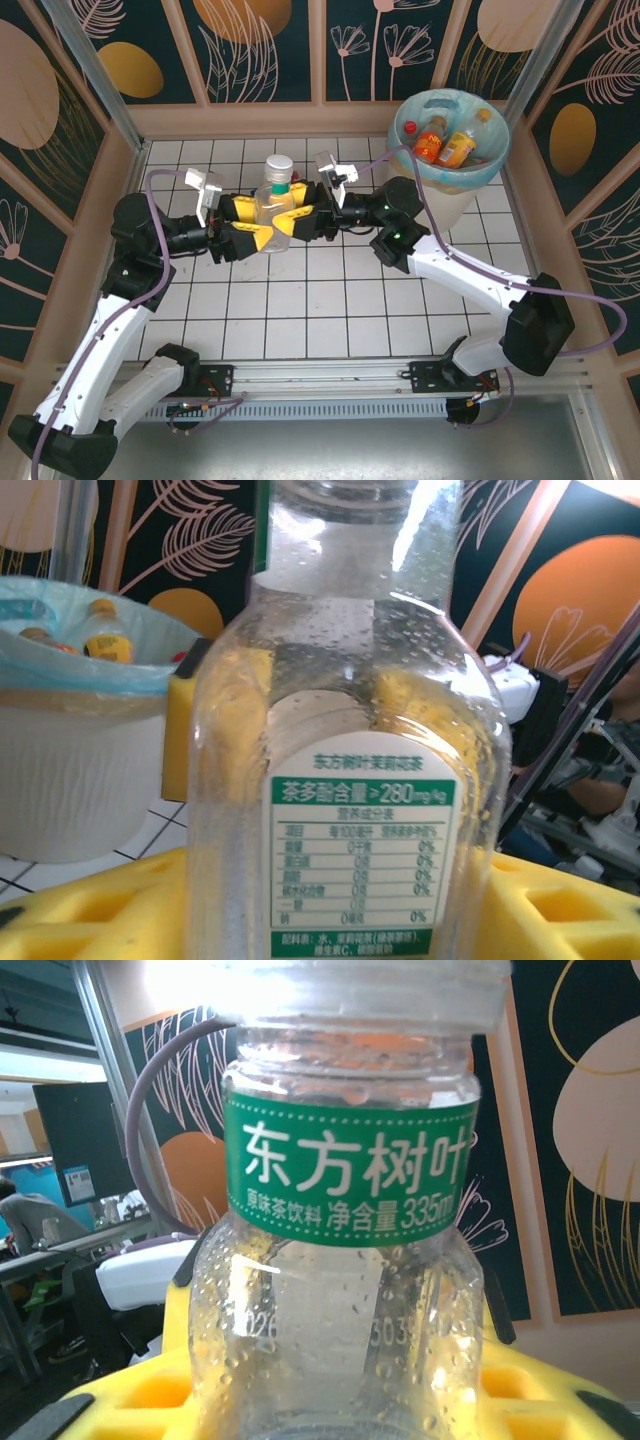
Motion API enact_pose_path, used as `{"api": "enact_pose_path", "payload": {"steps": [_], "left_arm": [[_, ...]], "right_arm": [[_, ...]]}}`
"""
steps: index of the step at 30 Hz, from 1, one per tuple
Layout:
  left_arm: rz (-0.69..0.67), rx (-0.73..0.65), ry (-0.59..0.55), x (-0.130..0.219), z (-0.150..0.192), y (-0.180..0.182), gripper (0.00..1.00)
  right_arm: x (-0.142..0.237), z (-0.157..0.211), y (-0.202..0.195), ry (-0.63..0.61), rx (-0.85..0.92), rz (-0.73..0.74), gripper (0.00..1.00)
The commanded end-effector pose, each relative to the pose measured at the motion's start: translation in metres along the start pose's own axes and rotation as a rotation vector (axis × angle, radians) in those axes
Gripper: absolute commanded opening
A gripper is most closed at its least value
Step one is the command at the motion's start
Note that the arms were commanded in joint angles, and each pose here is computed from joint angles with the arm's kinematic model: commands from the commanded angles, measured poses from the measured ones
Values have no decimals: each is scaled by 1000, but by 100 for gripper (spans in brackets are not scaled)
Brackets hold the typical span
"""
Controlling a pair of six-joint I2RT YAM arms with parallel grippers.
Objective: Put the plastic bottles in the bin
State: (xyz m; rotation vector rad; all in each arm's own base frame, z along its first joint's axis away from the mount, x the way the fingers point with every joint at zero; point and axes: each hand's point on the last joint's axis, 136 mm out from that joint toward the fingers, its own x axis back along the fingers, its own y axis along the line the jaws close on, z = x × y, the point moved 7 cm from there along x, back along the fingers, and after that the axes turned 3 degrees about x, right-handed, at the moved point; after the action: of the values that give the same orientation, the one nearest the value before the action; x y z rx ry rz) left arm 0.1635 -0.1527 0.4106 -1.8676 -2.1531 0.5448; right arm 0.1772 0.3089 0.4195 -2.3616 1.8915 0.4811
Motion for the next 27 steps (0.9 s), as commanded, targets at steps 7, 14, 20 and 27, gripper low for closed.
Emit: {"api": "enact_pose_path", "payload": {"steps": [7, 14, 20, 27], "left_arm": [[-212, -188, -275, 25, -33, -26, 99], [-381, -146, -338, 32, -48, -15, 96], [-420, -58, -301, 20, -49, 10, 85], [-437, -23, -208, -19, -31, 21, 82]], "right_arm": [[17, -44, 20, -25, 127, 235, 35], [61, -83, -3, 185, 171, 789, 36], [167, -128, -29, 182, 72, 1250, 36], [266, -142, -71, 256, -164, 1604, 36]]}}
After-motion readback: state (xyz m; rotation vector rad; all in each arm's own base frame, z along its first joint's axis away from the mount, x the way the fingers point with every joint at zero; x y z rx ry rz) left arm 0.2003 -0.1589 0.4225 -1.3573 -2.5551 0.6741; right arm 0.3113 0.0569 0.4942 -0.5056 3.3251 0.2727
